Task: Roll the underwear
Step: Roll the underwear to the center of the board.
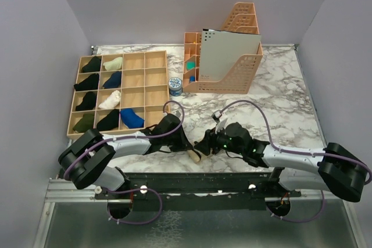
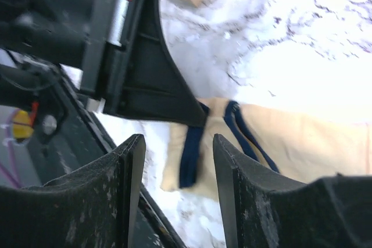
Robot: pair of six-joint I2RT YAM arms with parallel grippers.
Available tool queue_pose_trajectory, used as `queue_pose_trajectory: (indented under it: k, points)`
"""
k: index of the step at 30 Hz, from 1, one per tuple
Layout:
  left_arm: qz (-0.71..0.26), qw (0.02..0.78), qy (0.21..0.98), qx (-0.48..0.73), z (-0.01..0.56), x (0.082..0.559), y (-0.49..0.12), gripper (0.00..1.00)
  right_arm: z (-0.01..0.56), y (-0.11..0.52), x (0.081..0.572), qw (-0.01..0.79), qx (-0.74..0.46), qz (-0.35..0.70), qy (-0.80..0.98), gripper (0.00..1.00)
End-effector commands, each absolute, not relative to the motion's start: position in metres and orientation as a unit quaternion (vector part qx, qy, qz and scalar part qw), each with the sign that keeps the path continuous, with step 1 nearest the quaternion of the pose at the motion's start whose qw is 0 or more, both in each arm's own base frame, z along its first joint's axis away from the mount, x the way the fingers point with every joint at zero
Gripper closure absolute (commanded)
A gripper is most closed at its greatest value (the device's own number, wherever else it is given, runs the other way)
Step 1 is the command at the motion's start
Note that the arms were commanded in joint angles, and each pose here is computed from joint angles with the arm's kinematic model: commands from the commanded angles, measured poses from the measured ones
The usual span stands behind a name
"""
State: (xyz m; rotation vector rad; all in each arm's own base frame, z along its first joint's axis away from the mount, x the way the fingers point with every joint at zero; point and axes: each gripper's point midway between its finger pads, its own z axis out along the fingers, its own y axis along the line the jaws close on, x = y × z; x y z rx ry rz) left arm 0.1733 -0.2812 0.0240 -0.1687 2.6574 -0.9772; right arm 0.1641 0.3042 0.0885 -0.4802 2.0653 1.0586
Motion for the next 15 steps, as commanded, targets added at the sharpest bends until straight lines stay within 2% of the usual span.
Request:
queue_pose_trajectory:
  k: [1,8,15]
  points:
    - [-0.277,0.154,0.945,-0.078,0.010,0.171,-0.257,1.00,0.039,0.263,0.149,0.322,-0.271,0.279,0.863,0.47]
    - [-0.285,0.149,0.941,-0.101,0.014,0.171,-0.259,1.00,0.064,0.298,0.140,0.369,-0.334,0.241,0.833,0.51]
    - [-0.290,0.137,0.940,-0.114,0.015,0.171,-0.263,1.00,0.055,0.321,0.141,0.385,-0.375,0.171,0.826,0.52]
